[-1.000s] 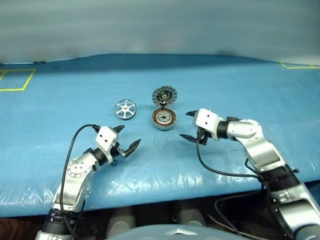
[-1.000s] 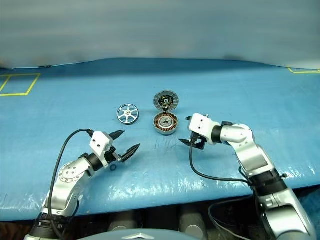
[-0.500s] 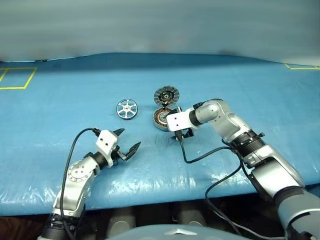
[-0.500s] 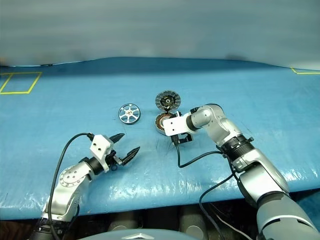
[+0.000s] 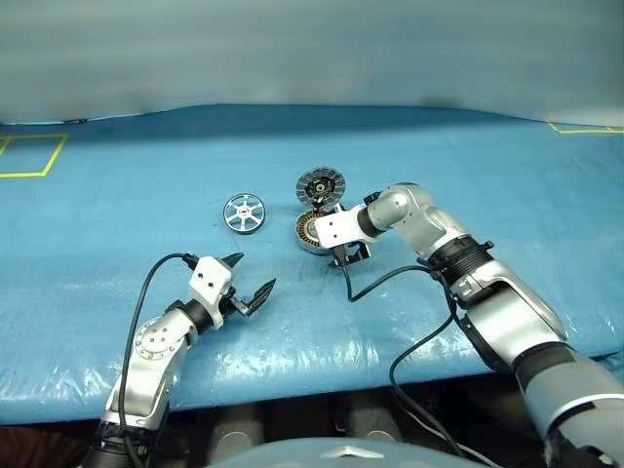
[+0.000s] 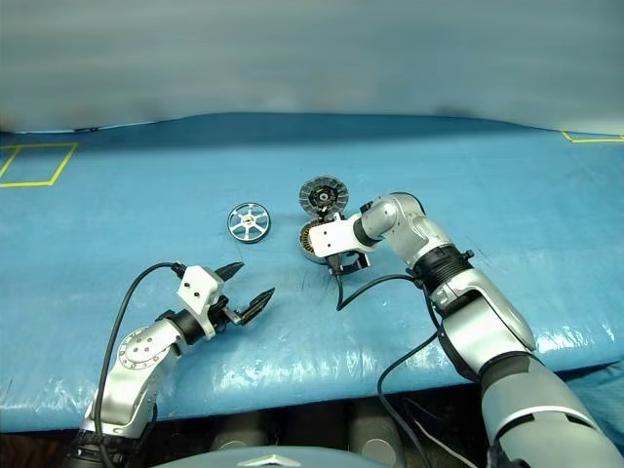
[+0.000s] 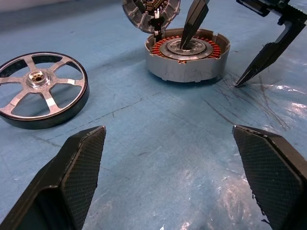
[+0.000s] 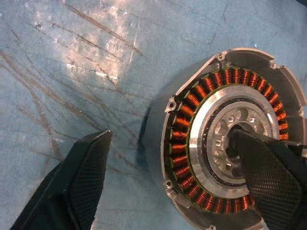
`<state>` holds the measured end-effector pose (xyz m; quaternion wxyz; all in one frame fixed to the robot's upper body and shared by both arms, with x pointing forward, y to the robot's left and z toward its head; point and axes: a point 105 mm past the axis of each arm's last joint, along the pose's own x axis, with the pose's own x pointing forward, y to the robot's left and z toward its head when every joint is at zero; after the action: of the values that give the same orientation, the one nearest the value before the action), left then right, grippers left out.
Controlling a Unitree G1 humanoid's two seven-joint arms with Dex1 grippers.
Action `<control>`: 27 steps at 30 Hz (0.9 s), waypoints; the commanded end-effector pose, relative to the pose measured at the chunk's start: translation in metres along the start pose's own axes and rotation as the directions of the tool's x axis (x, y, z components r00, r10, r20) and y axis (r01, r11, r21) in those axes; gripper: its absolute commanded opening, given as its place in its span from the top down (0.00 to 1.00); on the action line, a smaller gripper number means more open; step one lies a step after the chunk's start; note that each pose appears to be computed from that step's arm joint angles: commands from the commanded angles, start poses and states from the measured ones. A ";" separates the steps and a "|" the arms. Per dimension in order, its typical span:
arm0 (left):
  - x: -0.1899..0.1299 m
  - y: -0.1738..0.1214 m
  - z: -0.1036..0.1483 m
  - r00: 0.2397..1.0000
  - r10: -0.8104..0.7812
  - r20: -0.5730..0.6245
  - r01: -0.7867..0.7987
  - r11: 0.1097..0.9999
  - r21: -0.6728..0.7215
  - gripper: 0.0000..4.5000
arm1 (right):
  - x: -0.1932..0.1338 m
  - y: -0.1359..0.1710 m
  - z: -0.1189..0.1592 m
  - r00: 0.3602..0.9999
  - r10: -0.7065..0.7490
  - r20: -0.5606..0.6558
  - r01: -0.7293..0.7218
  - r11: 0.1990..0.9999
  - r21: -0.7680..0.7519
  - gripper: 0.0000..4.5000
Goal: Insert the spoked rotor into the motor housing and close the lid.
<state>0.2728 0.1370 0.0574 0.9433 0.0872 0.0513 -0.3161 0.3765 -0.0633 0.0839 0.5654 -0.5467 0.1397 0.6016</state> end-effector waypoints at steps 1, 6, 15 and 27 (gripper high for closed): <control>0.000 0.000 0.012 0.999 0.010 0.037 -0.011 1.000 0.025 0.00 | 0.007 0.004 0.000 0.999 0.048 -0.027 -0.049 0.998 -0.035 0.28; -0.005 0.001 0.008 0.999 0.024 0.026 -0.025 1.000 0.020 0.00 | 0.003 0.000 0.009 0.999 -0.001 0.035 0.002 0.999 -0.037 0.50; -0.014 0.004 -0.002 0.999 0.023 -0.032 -0.022 1.000 0.022 0.00 | -0.004 0.020 0.031 0.968 -0.218 0.122 0.208 0.974 0.090 0.50; -0.037 0.002 0.005 0.996 -0.092 -0.008 0.092 0.993 0.068 0.00 | -0.012 0.055 0.098 0.909 -0.299 0.291 0.196 0.921 0.337 0.50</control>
<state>0.2458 0.1605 0.0537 0.9257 0.1060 0.0755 -0.3551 0.2808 -0.0169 0.0820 0.7159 -0.3629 0.0972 0.5885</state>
